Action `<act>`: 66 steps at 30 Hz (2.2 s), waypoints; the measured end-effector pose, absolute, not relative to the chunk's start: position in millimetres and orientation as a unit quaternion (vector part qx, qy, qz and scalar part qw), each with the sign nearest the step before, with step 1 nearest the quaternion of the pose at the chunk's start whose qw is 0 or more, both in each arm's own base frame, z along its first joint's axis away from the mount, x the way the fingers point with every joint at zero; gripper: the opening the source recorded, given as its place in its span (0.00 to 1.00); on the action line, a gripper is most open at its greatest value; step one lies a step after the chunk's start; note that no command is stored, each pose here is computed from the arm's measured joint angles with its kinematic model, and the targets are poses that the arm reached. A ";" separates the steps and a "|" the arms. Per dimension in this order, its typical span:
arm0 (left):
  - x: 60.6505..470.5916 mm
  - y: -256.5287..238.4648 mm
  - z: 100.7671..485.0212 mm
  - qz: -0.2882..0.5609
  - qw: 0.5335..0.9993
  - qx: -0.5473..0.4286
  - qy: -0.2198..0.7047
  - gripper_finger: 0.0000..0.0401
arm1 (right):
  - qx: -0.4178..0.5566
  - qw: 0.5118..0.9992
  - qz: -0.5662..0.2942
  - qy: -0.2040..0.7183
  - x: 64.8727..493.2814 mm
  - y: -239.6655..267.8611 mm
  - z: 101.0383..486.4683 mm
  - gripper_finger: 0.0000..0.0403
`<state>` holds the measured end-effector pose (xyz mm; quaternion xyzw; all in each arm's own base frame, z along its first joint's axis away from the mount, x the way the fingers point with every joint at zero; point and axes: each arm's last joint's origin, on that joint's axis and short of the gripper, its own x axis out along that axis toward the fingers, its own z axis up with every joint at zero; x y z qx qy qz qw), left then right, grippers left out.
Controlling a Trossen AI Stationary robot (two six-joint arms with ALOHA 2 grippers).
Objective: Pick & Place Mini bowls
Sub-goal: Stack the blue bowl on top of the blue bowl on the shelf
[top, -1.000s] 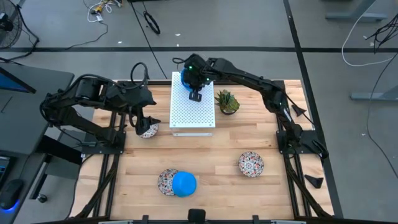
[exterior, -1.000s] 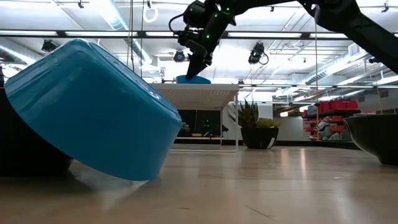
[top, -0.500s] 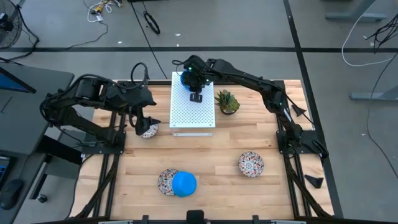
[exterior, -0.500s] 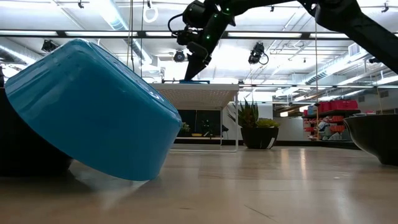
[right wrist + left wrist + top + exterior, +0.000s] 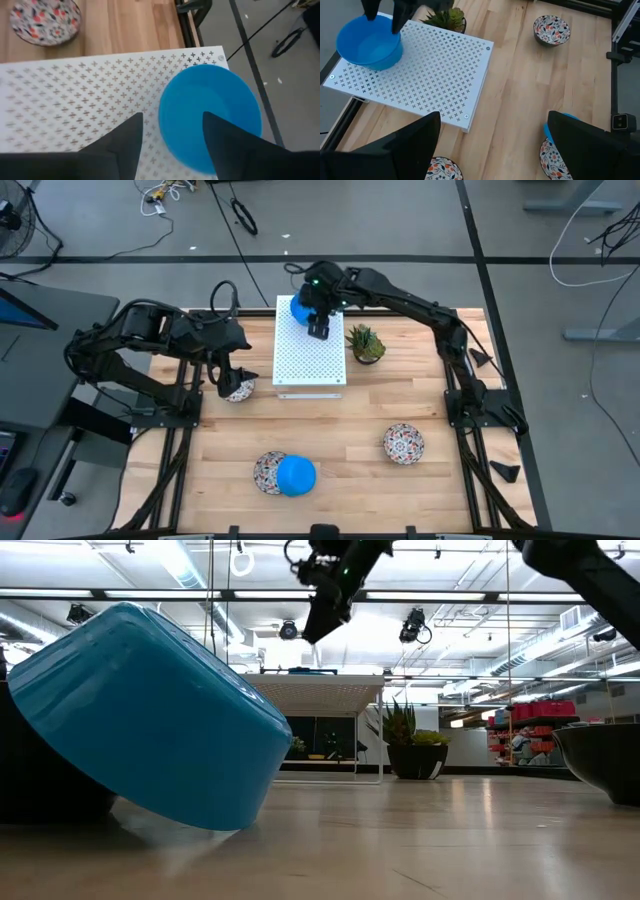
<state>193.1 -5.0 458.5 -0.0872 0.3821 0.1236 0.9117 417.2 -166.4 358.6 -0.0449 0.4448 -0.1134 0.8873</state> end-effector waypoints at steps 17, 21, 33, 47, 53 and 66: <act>193.2 -6.7 458.3 0.134 0.898 -0.187 0.376 0.93 | 0.044 0.871 -0.084 0.481 373.9 -88.4 405.3 0.53; 193.2 -8.1 458.1 0.135 0.884 -0.245 0.376 0.93 | 0.046 0.873 -0.071 0.481 367.7 -68.2 413.7 0.53; 180.2 -13.7 448.0 0.188 0.768 -0.426 0.440 0.93 | 0.026 0.912 -0.032 0.409 349.3 -27.7 448.7 0.53; 188.4 -49.8 439.9 0.290 0.656 -0.563 0.409 0.93 | -0.017 0.923 0.018 0.383 313.8 1.3 475.7 0.53; 206.9 -83.2 426.3 0.334 0.660 -0.555 0.381 0.93 | -0.016 0.932 0.038 0.361 287.9 15.9 492.5 0.53; 239.0 -152.2 390.1 0.348 0.662 -0.541 0.385 0.93 | -0.003 0.940 0.077 0.333 258.1 41.8 509.2 0.53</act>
